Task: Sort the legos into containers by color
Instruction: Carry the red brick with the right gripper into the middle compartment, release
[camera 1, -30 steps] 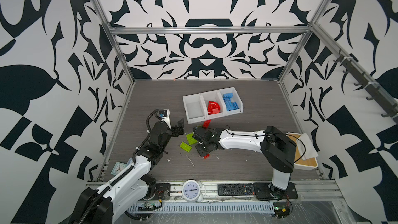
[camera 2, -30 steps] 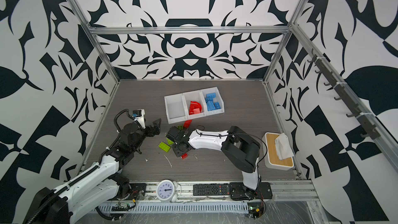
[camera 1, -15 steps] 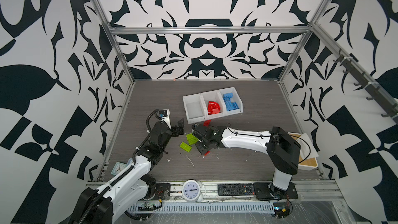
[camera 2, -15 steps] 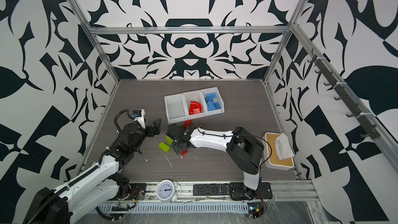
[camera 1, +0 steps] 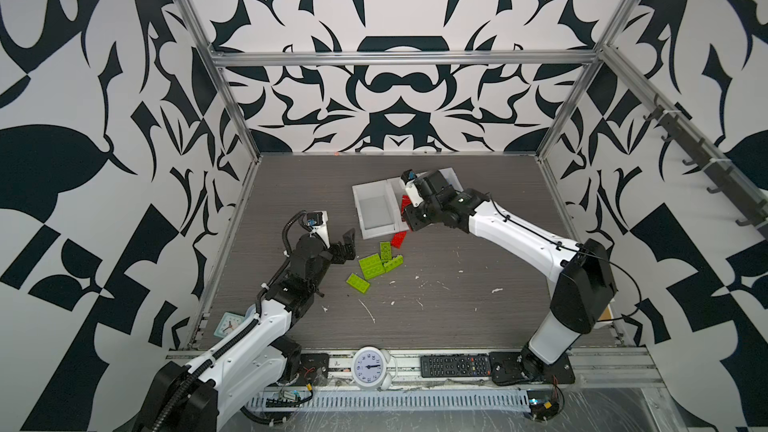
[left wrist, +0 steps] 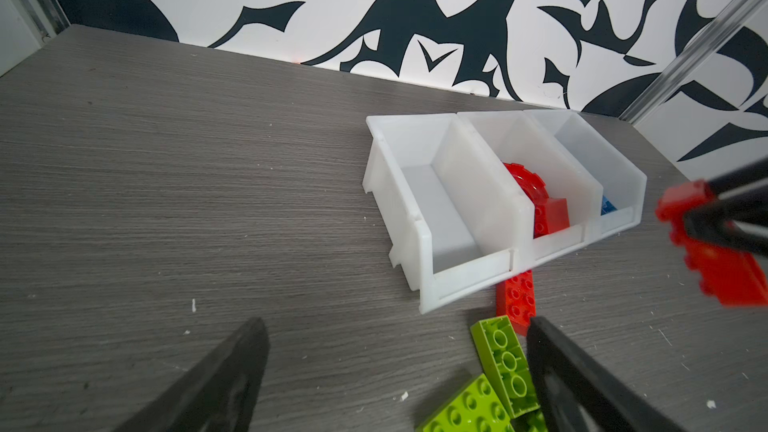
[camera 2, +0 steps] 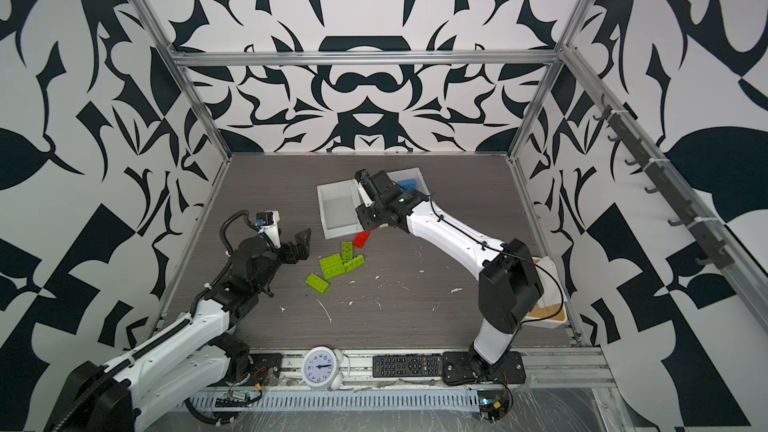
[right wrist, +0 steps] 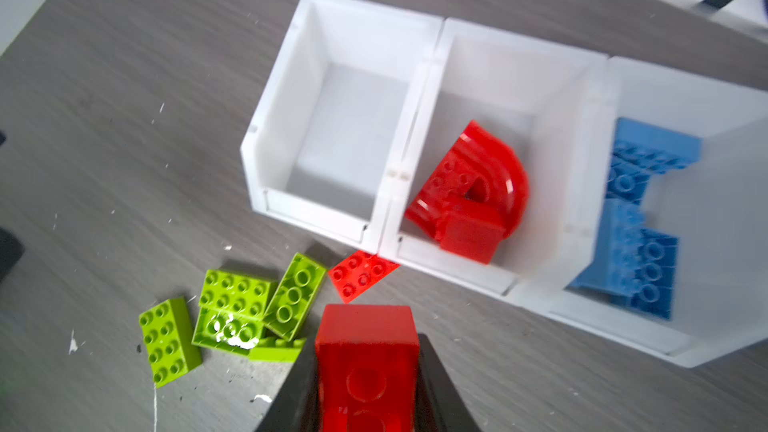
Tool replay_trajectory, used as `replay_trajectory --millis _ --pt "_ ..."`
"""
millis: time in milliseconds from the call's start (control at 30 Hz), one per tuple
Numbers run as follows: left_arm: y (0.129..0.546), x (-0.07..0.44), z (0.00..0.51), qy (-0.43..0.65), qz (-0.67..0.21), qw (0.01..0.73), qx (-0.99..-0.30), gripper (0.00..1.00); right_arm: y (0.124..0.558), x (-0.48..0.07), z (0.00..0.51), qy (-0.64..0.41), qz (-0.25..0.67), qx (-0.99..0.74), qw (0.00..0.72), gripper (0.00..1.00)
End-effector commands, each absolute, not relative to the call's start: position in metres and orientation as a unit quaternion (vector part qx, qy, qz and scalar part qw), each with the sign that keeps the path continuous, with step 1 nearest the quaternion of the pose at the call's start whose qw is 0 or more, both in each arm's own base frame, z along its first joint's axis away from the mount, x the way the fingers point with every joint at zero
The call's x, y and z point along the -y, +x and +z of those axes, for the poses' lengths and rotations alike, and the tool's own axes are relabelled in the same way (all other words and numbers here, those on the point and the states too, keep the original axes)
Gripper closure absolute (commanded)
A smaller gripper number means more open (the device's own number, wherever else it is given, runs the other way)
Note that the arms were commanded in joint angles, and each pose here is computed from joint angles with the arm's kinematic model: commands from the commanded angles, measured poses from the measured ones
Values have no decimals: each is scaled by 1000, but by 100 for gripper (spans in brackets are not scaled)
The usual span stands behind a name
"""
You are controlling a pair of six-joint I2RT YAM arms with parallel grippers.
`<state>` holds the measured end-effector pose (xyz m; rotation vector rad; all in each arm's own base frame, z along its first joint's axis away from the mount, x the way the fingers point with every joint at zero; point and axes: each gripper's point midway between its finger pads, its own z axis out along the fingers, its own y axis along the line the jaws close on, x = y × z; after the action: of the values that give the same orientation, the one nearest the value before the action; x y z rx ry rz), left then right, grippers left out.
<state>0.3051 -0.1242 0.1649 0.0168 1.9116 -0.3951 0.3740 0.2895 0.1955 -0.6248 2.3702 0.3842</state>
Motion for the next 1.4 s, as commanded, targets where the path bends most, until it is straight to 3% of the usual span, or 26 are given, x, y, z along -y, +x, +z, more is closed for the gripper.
replay_trajectory --millis 0,233,433,833,967,1133,1367 --pt "304 121 165 3 -164 565 -809 1 401 -284 221 -268 156 -884 350 69" --pt "304 119 166 3 -159 566 -809 1 470 -268 213 -252 168 -889 344 70" --pt "306 121 165 5 -161 564 -810 1 499 -280 201 -250 190 -887 339 70" --pt "305 121 166 4 -161 565 -809 1 506 -301 177 -251 235 -883 320 66" --pt "305 121 165 5 -161 564 -810 1 507 -301 173 -253 234 -883 318 60" --pt "305 121 166 5 -162 565 -809 0 511 -300 172 -253 227 -885 319 44" --pt "305 121 165 4 -161 565 -809 1 490 -291 197 -248 221 -884 329 40"
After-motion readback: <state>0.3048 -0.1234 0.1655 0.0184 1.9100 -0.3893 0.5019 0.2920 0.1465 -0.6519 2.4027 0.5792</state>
